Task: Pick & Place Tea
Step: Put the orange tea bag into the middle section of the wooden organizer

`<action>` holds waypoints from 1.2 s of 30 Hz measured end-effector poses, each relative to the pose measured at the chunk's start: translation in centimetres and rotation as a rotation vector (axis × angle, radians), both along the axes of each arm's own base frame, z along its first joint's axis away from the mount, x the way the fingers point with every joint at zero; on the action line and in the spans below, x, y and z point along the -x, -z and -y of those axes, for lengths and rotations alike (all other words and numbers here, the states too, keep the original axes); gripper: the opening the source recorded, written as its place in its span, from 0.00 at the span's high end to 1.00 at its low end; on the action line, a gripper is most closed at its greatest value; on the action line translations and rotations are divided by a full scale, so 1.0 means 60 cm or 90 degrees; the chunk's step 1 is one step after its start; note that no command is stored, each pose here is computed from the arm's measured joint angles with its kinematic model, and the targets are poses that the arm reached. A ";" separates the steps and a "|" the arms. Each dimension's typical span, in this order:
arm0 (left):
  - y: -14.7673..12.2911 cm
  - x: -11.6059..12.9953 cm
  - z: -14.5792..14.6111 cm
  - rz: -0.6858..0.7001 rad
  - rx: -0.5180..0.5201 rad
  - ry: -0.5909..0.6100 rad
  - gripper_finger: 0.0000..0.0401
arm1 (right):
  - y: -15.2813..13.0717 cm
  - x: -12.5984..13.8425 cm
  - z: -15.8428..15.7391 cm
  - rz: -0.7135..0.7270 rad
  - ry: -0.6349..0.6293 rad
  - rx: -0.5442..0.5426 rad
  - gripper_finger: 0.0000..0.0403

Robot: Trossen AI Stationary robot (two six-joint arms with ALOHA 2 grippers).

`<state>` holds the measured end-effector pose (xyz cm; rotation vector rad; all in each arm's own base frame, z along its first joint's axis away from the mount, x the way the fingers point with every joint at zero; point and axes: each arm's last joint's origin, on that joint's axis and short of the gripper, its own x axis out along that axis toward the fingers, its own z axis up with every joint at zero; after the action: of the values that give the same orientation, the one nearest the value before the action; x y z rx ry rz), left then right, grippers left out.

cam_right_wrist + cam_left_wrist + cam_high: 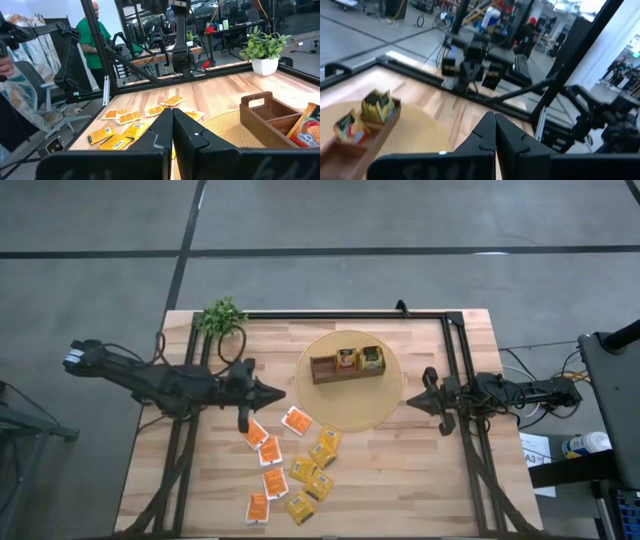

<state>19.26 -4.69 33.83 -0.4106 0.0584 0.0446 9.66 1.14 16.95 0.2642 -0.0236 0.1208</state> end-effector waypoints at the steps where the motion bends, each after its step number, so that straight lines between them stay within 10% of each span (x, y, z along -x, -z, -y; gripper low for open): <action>1: -0.006 0.001 0.000 0.008 0.001 0.000 0.99 | 0.000 0.000 0.000 0.000 0.000 0.000 0.98; 20: -0.059 -0.093 0.033 -0.027 -0.113 0.077 0.48 | 0.000 0.000 0.000 0.001 0.001 0.000 0.98; 36: -0.096 -0.176 0.055 -0.089 -0.258 0.089 0.44 | 0.000 0.000 0.000 0.000 0.000 0.000 0.98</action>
<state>29.82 -8.01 39.58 0.0025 0.2120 -0.0521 9.66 1.14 16.96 0.2639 -0.0239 0.1208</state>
